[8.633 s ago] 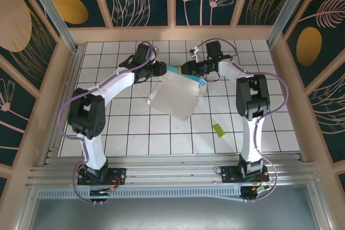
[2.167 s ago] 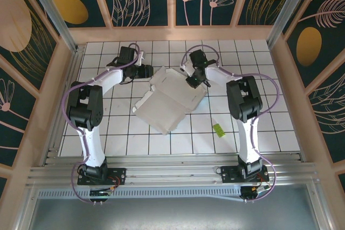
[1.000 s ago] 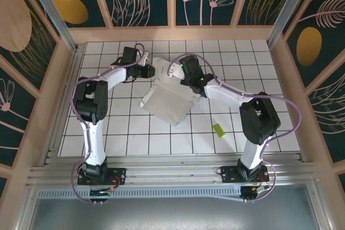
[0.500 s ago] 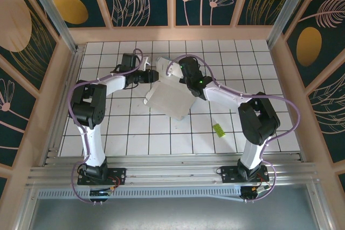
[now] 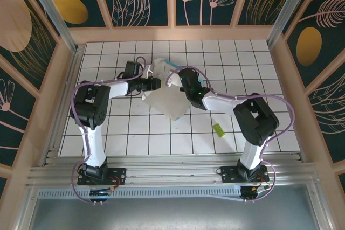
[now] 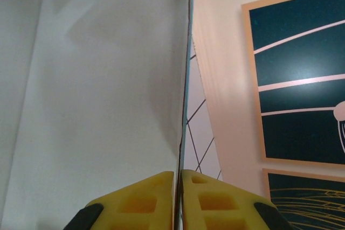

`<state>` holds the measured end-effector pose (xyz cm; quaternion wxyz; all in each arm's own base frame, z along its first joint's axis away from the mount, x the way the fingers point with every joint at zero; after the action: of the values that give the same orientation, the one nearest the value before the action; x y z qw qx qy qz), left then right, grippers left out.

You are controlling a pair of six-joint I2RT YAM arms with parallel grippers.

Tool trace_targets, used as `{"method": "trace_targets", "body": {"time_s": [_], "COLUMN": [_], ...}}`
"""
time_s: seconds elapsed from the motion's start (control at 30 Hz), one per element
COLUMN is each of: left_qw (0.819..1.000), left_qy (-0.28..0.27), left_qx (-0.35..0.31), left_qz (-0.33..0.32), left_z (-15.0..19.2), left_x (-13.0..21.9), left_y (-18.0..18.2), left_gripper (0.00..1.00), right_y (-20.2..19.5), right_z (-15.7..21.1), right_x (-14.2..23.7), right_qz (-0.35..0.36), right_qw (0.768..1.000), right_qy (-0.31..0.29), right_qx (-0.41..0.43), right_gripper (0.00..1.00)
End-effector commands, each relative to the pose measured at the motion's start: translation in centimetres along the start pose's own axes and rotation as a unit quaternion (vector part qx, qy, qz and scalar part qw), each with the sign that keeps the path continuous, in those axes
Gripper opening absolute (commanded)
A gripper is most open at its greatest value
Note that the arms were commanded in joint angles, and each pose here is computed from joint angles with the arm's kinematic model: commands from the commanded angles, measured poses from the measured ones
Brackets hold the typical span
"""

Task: Fold the paper box

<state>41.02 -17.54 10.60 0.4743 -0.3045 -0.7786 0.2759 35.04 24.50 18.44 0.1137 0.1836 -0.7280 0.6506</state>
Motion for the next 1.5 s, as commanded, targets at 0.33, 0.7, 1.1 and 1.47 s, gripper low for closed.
{"method": "trace_targets", "body": {"time_s": [0.33, 0.7, 1.1, 1.47], "left_qw": [0.978, 0.984, 0.986, 0.994], "left_qy": [-0.113, -0.029, -0.023, -0.032], "left_qx": [-0.095, -0.141, -0.141, -0.083], "left_qz": [-0.146, -0.104, -0.091, -0.056], "left_z": [-4.4, -7.9, -9.1, -8.5], "left_x": [5.5, 2.4, 0.2, 1.6], "left_y": [-2.4, -1.5, -0.5, -2.2], "left_gripper": [0.37, 0.45, 0.3, 0.0], "right_y": [-1.1, -1.6, -1.8, -1.5], "right_z": [0.0, -0.4, -0.5, -0.6], "right_x": [0.9, 0.5, 0.5, -0.2], "right_qz": [0.042, 0.02, 0.016, 0.033], "right_qw": [0.999, 1.0, 1.0, 0.999], "right_qy": [-0.01, -0.019, -0.019, 0.003], "right_qx": [0.009, -0.009, -0.011, -0.01], "right_gripper": [0.13, 0.13, 0.13, 0.12]}}
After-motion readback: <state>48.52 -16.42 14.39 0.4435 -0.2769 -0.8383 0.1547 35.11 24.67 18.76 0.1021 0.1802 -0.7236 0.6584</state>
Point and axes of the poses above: each hand's point on the last joint's axis, 136 mm out from that joint toward the fingers, its own x axis back along the fingers, its own y axis along the line the jaws close on, z = x × y, the point moved 9 cm from there along x, back along the fingers, and after that the axes turned 8 degrees about x, right-handed, at the moved point
